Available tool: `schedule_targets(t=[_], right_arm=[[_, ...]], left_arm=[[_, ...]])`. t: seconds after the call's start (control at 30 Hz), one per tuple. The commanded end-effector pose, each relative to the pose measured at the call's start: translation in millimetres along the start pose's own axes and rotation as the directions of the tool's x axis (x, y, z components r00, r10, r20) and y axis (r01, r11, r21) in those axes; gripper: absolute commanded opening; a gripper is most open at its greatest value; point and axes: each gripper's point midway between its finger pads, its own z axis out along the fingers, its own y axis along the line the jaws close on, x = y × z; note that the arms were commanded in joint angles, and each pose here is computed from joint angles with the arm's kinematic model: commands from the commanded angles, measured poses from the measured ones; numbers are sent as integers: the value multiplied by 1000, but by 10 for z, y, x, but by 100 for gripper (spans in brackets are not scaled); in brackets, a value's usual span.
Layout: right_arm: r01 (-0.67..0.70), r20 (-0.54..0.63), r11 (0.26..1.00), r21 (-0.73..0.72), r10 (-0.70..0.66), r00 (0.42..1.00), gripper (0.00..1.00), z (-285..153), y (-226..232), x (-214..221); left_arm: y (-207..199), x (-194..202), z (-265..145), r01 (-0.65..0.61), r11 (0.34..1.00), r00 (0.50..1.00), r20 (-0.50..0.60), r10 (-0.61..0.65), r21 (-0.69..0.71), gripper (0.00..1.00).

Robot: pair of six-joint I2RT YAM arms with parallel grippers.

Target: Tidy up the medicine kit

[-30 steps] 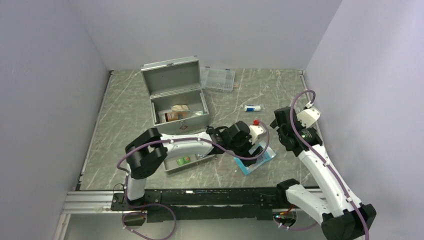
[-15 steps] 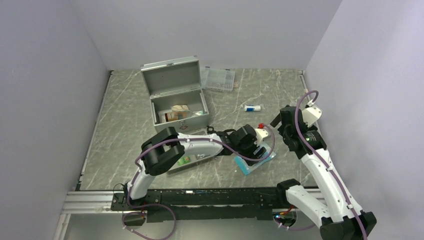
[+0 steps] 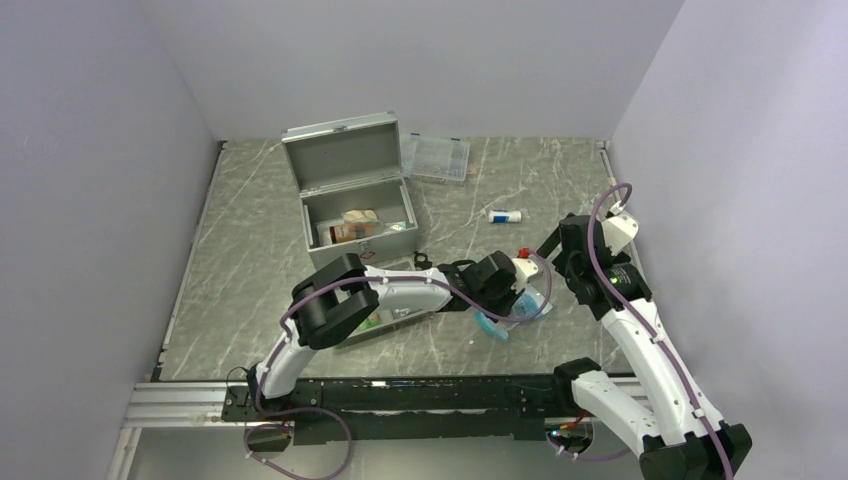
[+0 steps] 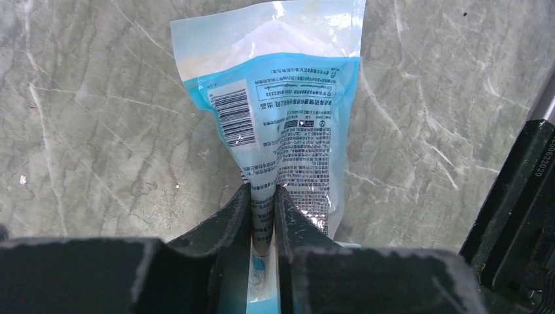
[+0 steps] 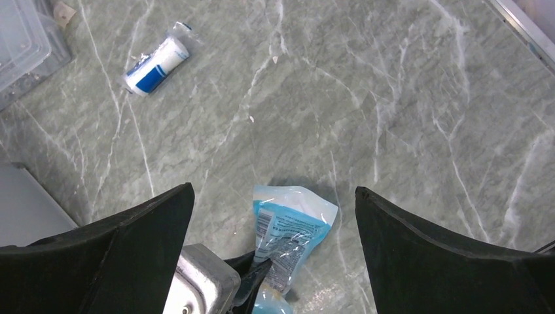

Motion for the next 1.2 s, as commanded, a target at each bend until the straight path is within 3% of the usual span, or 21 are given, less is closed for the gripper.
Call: schedule_targets(t=[0.0,0.07,0.1,0.37,0.87,1.17], right_arm=[[-17,14,999,-36,18,1000,96,0,66,-35],[-15,11,999,-37,15,1000,96,6,74,-30],[-16,12,999,-40,17,1000,96,9,78,-32],[-11,32,999,-31,12,999,96,-6,95,-121],[-55,61,993,-104,62,996,96,-70,382,-389],[-52,59,992,-114,59,997,96,-11,412,-349]], left_arm=[[24,91,62,-7,1000,1000,-19,6,-25,13],[37,78,33,-9,999,1000,-15,9,-34,1],[41,75,20,-10,999,1000,-14,10,-36,0],[92,16,-182,1,997,1000,23,1,-77,0],[295,-378,-1093,-13,976,994,101,36,-216,0],[922,-637,-1914,53,924,988,152,5,-378,0]])
